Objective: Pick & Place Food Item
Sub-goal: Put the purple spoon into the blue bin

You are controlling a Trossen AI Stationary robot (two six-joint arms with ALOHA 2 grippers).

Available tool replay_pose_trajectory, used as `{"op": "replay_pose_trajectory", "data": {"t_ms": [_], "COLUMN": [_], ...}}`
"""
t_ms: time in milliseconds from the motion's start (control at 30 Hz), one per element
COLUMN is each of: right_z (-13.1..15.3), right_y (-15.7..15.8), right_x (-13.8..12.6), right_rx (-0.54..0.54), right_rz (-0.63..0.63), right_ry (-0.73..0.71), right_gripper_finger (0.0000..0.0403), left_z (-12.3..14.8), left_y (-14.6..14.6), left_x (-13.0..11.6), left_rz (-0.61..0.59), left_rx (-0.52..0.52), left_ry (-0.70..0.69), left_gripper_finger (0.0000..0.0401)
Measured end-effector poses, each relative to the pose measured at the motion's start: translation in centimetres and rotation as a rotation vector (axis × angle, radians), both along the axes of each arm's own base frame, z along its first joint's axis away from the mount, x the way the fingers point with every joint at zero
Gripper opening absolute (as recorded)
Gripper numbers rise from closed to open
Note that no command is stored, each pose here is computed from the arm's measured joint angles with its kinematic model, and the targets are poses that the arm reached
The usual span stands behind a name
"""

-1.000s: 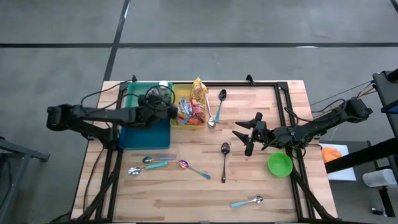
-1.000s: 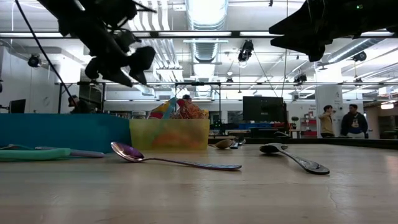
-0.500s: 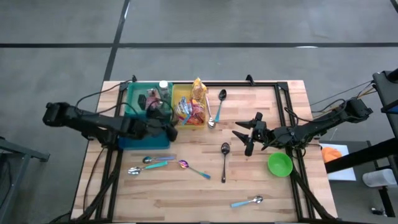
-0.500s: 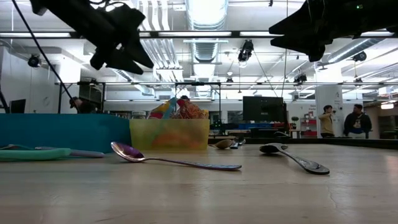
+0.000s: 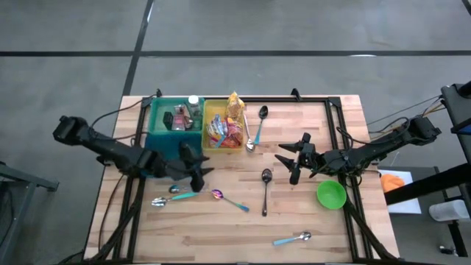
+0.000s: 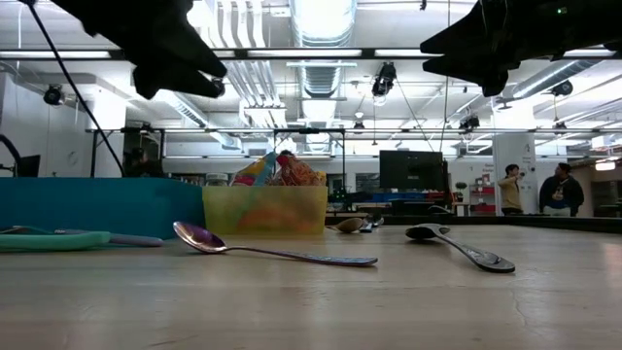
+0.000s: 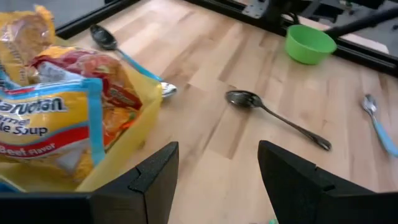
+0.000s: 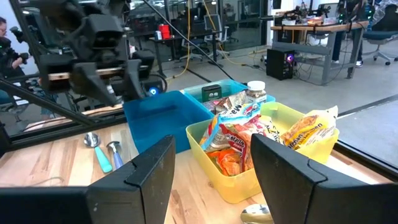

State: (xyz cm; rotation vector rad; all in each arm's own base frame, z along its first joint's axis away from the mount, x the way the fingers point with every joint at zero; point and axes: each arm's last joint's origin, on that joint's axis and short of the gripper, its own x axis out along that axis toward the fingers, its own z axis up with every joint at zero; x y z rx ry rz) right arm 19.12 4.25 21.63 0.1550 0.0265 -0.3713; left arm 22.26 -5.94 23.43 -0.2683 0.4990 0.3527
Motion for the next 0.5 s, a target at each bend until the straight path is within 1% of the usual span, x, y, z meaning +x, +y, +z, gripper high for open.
{"op": "replay_pose_trajectory", "data": {"t_ms": [133,267,500], "right_z": [0.0,0.0,0.0], "right_y": [0.0,0.0,0.0], "right_x": [0.0,0.0,0.0], "right_rx": [0.0,0.0,0.0], "right_rz": [0.0,0.0,0.001], "right_ry": [0.0,0.0,0.0], "right_gripper_finger": [0.0206,0.0206,0.0206], "left_z": [0.1,0.6,-0.9], "left_y": [-1.7,-2.8,-3.0], "left_x": [-0.7,-1.3,-2.7], "left_rz": [-0.007,-0.014,0.036], "left_rx": [0.019,-0.004,-0.02], "left_ry": [-0.01,0.014,0.163], "left_gripper_finger": [0.0223,0.0223,0.0223]}}
